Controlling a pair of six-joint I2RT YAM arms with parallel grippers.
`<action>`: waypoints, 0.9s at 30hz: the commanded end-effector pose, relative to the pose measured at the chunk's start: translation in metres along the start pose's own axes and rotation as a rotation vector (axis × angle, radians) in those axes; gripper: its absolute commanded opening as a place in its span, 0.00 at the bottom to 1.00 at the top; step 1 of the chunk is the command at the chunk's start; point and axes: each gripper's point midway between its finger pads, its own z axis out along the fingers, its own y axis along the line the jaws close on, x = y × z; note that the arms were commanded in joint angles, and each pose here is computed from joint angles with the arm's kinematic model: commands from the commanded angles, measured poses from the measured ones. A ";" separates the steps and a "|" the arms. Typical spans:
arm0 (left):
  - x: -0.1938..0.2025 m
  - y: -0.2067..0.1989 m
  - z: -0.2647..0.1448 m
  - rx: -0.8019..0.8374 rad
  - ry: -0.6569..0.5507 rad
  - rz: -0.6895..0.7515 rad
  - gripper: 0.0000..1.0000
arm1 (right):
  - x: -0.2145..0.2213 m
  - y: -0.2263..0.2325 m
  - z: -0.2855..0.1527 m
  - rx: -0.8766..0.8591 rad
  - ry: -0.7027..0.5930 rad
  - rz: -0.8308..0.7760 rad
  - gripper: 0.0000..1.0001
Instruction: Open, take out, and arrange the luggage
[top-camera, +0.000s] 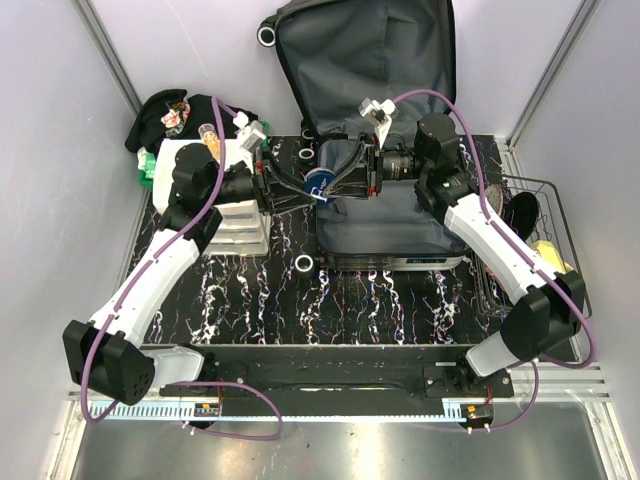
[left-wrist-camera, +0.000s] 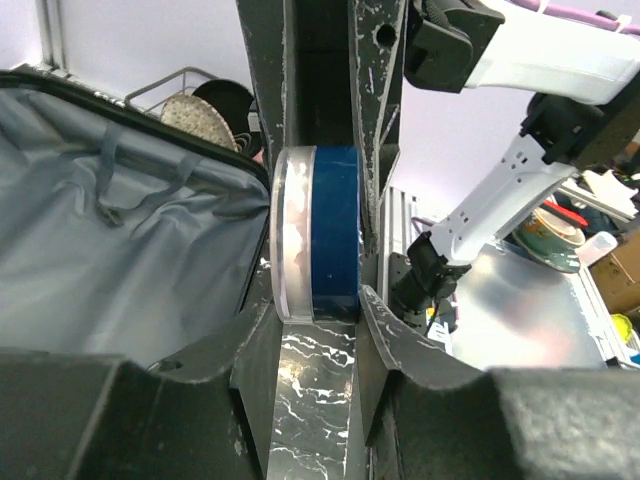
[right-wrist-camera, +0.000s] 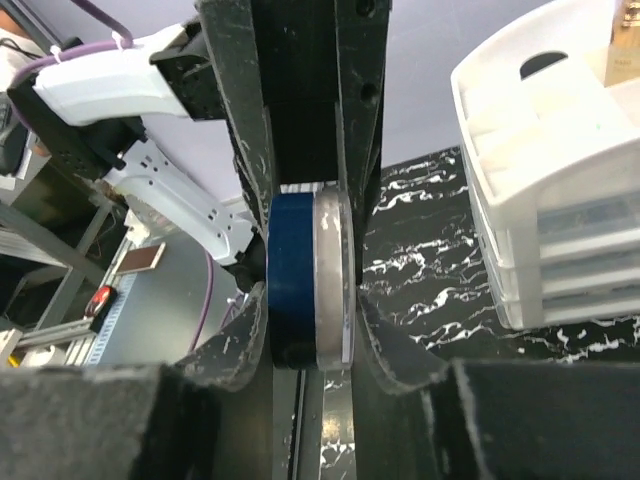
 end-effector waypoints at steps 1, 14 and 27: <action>-0.020 0.002 -0.001 -0.046 -0.028 0.126 0.15 | -0.019 0.011 0.002 -0.012 -0.031 0.013 0.14; -0.031 0.025 -0.046 -0.322 0.129 0.860 0.99 | -0.019 -0.024 0.007 0.108 -0.051 0.281 0.00; -0.023 0.020 -0.015 -0.216 0.169 1.019 0.99 | -0.010 0.000 0.019 -0.047 0.048 0.286 0.00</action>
